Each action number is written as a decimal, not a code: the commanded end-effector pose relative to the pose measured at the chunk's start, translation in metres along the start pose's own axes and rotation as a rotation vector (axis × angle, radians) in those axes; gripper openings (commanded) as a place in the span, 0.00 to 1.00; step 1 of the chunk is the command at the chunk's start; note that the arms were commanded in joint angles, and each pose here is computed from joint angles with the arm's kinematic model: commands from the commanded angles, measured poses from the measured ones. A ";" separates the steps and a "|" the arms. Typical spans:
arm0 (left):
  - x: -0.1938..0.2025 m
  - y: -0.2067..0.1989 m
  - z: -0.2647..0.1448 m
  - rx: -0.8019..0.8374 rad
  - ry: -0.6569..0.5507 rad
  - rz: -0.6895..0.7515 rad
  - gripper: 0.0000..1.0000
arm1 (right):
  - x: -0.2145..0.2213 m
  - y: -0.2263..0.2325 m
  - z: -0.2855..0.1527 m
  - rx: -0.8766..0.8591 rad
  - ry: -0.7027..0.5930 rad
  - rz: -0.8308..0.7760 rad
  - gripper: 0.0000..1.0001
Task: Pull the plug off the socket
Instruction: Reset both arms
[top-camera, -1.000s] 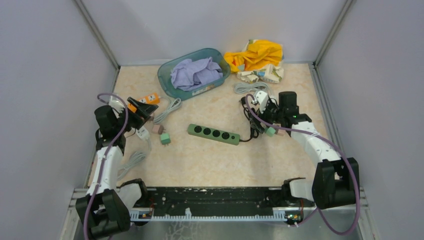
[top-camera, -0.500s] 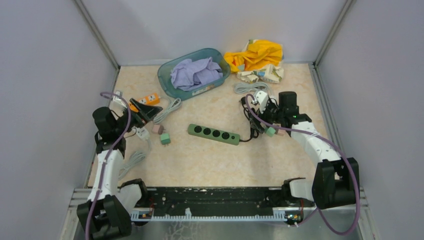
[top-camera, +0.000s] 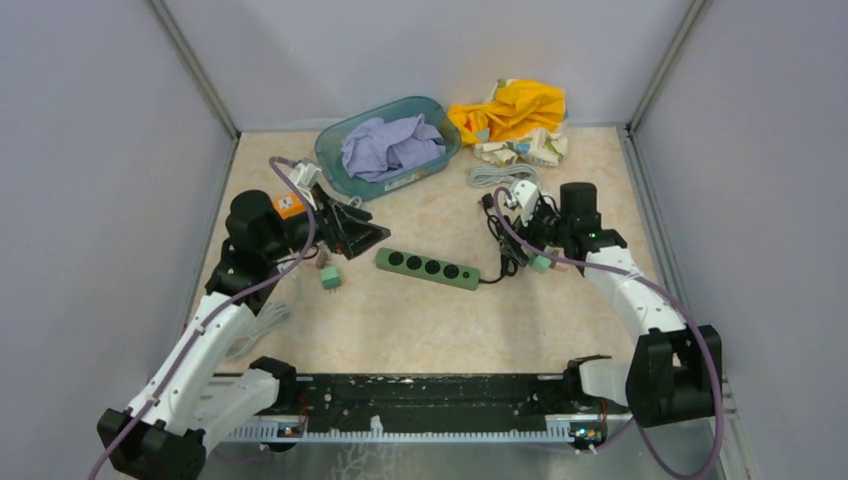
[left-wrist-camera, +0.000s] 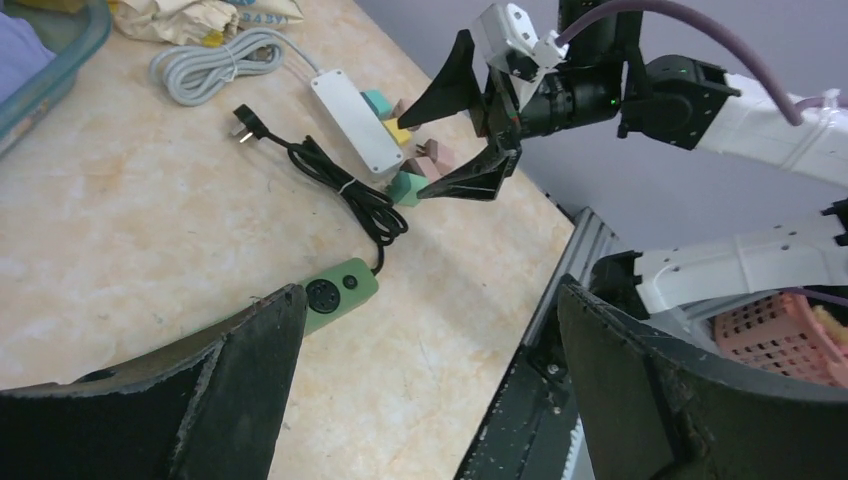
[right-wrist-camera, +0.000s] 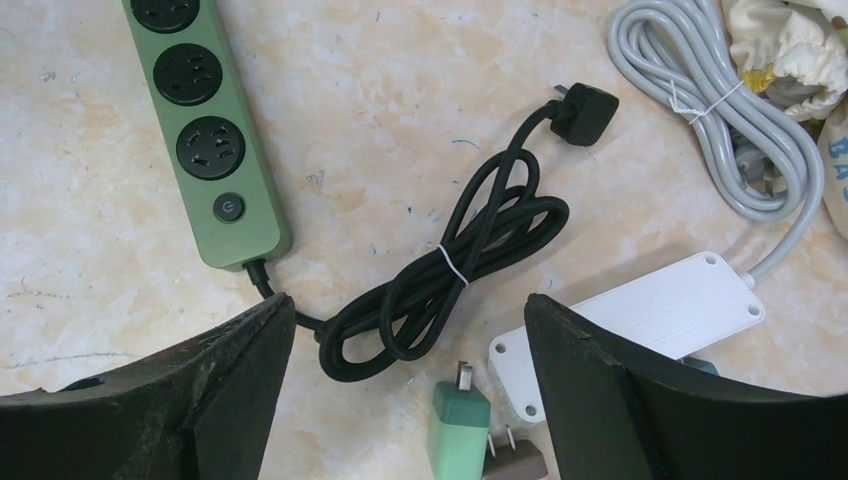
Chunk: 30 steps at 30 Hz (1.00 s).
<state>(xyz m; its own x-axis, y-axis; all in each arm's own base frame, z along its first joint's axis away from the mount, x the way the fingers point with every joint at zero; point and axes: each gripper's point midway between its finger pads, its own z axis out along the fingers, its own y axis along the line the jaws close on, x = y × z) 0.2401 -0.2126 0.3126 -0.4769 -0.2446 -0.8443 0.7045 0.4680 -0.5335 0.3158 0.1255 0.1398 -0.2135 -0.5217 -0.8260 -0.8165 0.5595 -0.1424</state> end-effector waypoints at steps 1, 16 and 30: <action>0.002 0.013 0.007 -0.096 0.030 0.102 1.00 | -0.042 -0.011 -0.017 0.036 -0.099 -0.048 0.85; 0.011 0.038 -0.011 -0.262 0.027 0.133 1.00 | -0.080 -0.002 -0.041 -0.014 -0.132 0.003 0.90; -0.014 0.020 -0.025 -0.277 -0.030 0.153 1.00 | -0.212 0.028 -0.128 -0.135 -0.384 0.131 0.99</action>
<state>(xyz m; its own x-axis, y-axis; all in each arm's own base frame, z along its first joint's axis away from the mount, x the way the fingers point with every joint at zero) 0.2494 -0.1842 0.2936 -0.3985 -0.1668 -0.9019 0.5988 0.6976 -0.3935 0.2909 0.1643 0.3351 -0.1405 -0.2338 -0.9621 -0.8489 0.5285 -0.0044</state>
